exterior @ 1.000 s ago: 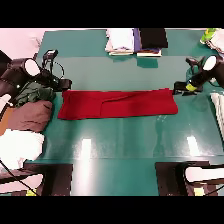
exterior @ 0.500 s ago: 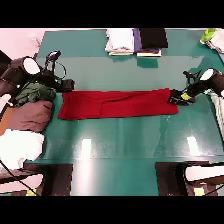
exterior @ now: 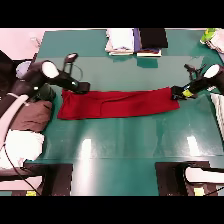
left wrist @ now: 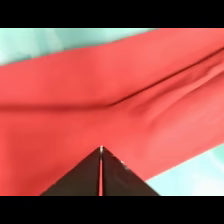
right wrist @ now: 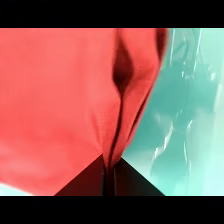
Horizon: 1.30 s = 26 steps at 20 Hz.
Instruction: Fold the shirts.
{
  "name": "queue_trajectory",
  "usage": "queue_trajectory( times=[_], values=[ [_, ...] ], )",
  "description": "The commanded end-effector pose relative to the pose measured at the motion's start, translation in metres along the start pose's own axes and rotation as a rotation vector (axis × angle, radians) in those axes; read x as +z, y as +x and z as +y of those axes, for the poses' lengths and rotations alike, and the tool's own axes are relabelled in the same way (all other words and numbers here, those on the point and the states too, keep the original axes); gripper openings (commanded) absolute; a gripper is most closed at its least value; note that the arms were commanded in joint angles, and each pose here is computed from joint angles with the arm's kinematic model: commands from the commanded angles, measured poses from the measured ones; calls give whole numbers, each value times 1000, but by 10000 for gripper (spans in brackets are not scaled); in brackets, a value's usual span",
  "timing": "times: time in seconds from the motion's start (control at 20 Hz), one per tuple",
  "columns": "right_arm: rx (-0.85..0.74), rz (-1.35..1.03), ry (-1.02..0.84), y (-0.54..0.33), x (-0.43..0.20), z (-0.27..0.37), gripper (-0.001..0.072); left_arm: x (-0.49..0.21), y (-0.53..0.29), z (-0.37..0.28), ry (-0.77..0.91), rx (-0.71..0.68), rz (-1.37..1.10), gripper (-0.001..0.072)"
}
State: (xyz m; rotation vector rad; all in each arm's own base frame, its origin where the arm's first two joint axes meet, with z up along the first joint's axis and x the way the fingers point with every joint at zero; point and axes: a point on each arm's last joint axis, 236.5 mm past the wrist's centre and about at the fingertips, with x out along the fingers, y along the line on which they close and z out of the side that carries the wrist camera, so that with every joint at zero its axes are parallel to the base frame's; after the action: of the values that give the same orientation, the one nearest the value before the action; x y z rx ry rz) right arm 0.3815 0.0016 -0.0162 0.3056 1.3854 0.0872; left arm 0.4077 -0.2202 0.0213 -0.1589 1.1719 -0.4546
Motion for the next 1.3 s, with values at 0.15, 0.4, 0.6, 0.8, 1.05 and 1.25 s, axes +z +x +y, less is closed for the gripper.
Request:
queue_trajectory(
  times=[0.15,0.4,0.6,0.8,1.05,1.25],
  values=[
    [45,-154,-175,-107,7,76,19,-1,89,-90,104,-108,63,26],
    [191,-265,-294,-163,12,155,19,-28,135,-123,135,-162,147,26],
    [256,-276,-369,-178,11,197,19,-32,142,-133,131,-202,154,26],
    [290,-259,-436,-177,9,235,19,-33,142,-130,142,-191,159,26],
    [338,-262,-477,-169,0,274,20,5,99,-97,148,-115,122,26],
    [402,-295,-509,-164,-8,317,20,75,-5,-28,125,7,-85,27]
  ],
)
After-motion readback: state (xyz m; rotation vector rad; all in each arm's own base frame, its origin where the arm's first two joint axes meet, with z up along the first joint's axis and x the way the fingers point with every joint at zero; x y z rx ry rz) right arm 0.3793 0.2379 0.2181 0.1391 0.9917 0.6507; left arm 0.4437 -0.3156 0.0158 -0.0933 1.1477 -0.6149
